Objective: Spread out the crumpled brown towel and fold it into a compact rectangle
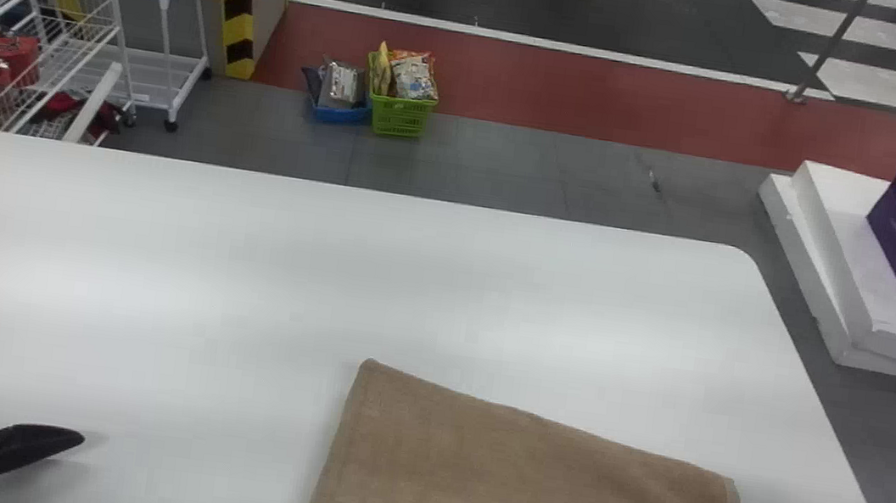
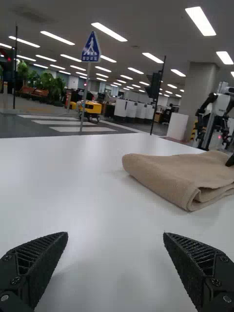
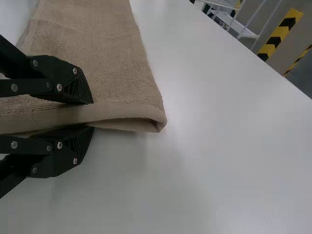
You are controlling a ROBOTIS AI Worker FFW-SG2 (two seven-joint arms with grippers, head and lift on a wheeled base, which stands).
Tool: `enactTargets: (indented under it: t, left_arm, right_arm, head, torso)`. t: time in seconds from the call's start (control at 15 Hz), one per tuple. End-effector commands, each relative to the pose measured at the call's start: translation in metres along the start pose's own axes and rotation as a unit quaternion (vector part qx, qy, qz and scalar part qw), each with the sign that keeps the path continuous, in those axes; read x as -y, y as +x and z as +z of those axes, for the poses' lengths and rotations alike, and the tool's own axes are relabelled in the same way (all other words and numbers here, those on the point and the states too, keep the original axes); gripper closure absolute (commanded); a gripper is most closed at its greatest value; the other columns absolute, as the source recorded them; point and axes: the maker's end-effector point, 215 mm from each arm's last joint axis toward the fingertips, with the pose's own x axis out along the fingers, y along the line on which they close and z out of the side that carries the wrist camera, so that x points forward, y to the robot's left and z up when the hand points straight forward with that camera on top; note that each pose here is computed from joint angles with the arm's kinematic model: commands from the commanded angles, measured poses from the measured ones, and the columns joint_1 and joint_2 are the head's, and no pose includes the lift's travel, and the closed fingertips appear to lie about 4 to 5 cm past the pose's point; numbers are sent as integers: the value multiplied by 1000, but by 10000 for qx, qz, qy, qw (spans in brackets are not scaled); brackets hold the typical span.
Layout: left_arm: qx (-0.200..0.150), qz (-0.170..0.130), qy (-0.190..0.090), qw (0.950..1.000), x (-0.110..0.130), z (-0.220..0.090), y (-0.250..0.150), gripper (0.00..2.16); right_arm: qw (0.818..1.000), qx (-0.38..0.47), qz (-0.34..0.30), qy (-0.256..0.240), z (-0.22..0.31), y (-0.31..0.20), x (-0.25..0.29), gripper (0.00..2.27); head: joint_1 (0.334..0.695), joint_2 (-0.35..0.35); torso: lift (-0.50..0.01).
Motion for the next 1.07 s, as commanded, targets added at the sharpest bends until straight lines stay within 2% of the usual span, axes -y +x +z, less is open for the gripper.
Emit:
enactTargets:
  t: [0.0, 0.2, 0.33, 0.4, 0.53, 0.73, 0.8, 0.87, 0.93, 1.0]
  left_arm:
    - [-18, -56, 42, 10000, 3, 2, 4, 93]
    - [-127, -289, 170, 9994, 25, 3, 14, 103]
    - [-156, -285, 370, 9988, 42, 5, 21, 103]
    - [-92, -296, 464, 9984, 50, 8, 26, 103]
    - [78, -369, 832, 9958, 68, 17, 37, 124]
    - [221, -513, 952, 9939, 97, 26, 55, 137]
    - [271, -595, 974, 9931, 108, 29, 60, 137]
    - [314, -672, 1008, 9921, 119, 32, 65, 140]
    - [342, -688, 1031, 9917, 125, 33, 69, 140]
    - [365, -710, 1022, 9916, 131, 32, 75, 144]
  right_arm:
    - [9995, 239, -153, 97, 26, -18, 20, 849]
    - [9983, 527, 93, 214, 63, -19, 13, 849]
    - [9977, 588, 291, 191, 80, -9, -3, 849]
    - [9975, 539, 417, 188, 82, 2, -13, 849]
    - [9976, 355, 548, 221, 74, 22, -24, 849]
    - [9978, 273, 560, 245, 72, 31, -27, 842]
    - [9975, 292, 586, 277, 70, 26, -24, 596]
    - [9976, 332, 533, 300, 65, 17, -16, 232]
    - [9979, 375, 449, 292, 61, 8, -8, 49]
    - [9979, 452, 341, 316, 58, -4, 2, 36]
  head:
    - [695, -208]
    - [695, -270]
    - [695, -311]
    - [695, -311]
    - [695, -318]
    - [695, -318]
    - [695, -325]
    - [695, -335]
    - [695, -350]
    - [695, -350]
  torso:
    - [-127]
    - [-127]
    - [-127]
    - [-127]
    - [-127]
    - [-127]
    - [-127]
    - [-127]
    - [-127]
    - [-127]
